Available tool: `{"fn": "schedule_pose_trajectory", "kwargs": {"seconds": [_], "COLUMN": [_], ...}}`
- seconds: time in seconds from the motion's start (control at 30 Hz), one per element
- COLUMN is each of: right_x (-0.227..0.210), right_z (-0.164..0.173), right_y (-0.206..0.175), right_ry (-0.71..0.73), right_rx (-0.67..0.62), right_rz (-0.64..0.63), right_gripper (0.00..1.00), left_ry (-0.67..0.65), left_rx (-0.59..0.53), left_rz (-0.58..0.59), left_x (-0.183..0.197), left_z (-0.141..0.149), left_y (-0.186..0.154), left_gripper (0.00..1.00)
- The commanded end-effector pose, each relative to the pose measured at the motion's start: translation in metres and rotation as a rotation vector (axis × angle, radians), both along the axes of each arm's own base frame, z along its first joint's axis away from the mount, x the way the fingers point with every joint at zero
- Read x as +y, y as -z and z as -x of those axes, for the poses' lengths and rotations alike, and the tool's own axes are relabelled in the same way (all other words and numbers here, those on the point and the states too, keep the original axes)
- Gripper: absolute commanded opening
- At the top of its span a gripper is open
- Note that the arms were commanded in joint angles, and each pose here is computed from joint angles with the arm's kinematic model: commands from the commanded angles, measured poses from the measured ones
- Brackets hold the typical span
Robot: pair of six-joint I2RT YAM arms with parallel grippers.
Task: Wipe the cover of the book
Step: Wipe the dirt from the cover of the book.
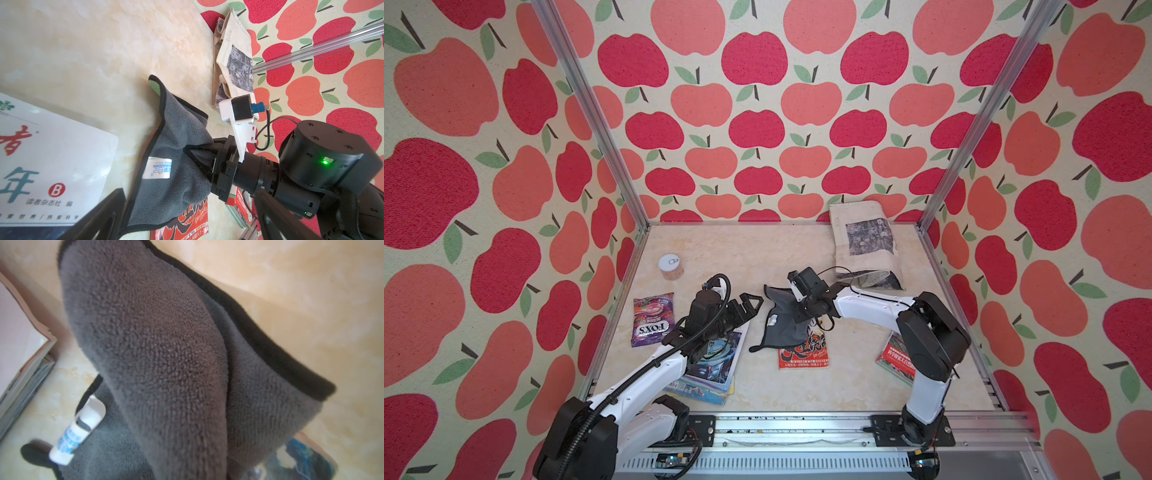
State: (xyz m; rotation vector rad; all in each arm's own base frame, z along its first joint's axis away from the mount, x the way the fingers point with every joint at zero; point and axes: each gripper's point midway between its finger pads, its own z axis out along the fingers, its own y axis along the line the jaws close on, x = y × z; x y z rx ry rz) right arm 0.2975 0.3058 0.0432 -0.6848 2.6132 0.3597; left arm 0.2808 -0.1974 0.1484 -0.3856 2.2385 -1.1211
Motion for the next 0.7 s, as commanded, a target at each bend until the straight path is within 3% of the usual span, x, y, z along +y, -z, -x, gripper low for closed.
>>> {"fn": "schedule_pose_trajectory", "kwargs": {"seconds": [0.0,0.17,0.37,0.67], "right_x": [-0.030,-0.060,-0.069,0.008], "right_z": [0.017,0.042,0.054,0.074], "right_y": [0.014,0.034,0.028,0.039], "right_ry": [0.055,0.106,0.116,-0.068], "right_rx": [0.053,0.109,0.113,0.177], "right_rz": [0.039,0.057,0.054,0.013], "right_gripper": [0.00,0.00,0.00,0.00], "left_ry": [-0.013,0.025,0.047,0.055], "left_rx": [0.038,0.055,0.078,0.072], "left_rz": [-0.014,-0.020,-0.008,-0.006], "left_x": [-0.005,-0.022,-0.031,-0.035], "left_z": [-0.002,0.000,-0.009,-0.013], "left_y": [0.016,0.029,0.040,0.031], "left_gripper": [0.99,0.99,0.99,0.99]}}
